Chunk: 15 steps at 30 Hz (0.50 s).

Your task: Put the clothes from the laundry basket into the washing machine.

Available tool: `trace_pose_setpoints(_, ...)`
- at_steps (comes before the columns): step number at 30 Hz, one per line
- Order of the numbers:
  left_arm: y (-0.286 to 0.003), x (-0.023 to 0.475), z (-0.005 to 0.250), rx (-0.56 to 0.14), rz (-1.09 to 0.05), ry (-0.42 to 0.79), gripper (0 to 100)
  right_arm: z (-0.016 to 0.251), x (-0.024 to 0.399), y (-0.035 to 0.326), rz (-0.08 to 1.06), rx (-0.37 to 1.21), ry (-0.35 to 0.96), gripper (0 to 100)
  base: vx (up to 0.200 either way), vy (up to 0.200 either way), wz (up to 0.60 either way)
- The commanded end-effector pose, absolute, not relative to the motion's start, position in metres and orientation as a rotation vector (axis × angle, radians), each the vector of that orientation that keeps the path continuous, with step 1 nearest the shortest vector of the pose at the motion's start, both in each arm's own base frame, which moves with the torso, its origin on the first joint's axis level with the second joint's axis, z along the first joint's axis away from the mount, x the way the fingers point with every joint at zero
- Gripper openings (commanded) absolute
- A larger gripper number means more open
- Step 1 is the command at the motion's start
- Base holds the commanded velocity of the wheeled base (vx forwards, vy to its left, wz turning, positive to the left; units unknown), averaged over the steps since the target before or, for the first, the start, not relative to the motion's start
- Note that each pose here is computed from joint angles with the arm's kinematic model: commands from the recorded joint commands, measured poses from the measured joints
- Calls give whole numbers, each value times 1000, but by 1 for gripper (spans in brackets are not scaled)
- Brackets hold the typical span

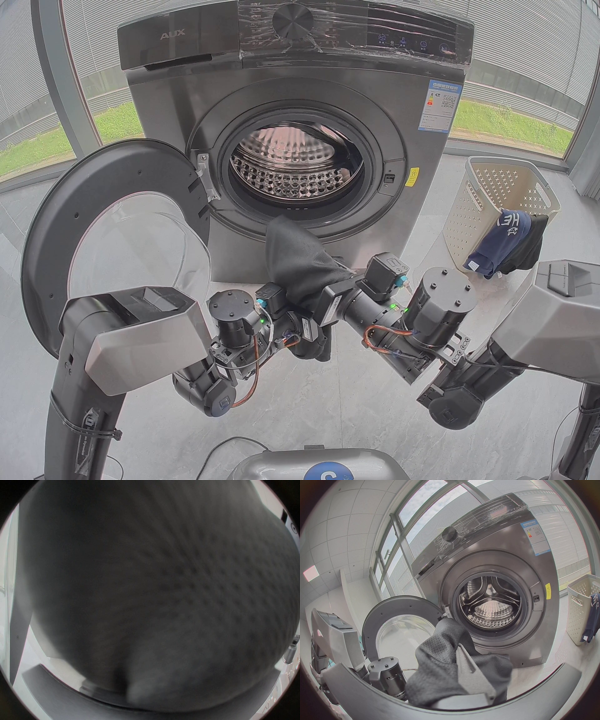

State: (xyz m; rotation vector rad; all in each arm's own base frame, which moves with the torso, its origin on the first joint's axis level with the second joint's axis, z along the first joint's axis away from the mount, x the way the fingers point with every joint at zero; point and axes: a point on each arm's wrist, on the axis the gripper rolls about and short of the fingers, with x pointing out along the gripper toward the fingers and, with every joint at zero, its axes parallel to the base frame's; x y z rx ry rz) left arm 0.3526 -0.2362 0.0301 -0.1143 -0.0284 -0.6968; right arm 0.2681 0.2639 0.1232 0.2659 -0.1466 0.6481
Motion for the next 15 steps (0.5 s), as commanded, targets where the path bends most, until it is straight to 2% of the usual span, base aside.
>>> trace_pose_setpoints(1,-226,360,32,-123,-650,-36,0,133,269,251,625,280,-173,0,0,0,0)
trace_pose_setpoints(5,-214,366,39,-137,-619,-51,0,129,274,232,574,262,-148,0,0,0,0)
trace_pose_setpoints(11,-210,362,64,-161,-603,-98,0,112,279,213,521,243,-77,0,0,0,0)
trace_pose_setpoints(15,-206,350,79,-174,-607,-104,0,111,284,206,498,247,-77,0,0,0,0)
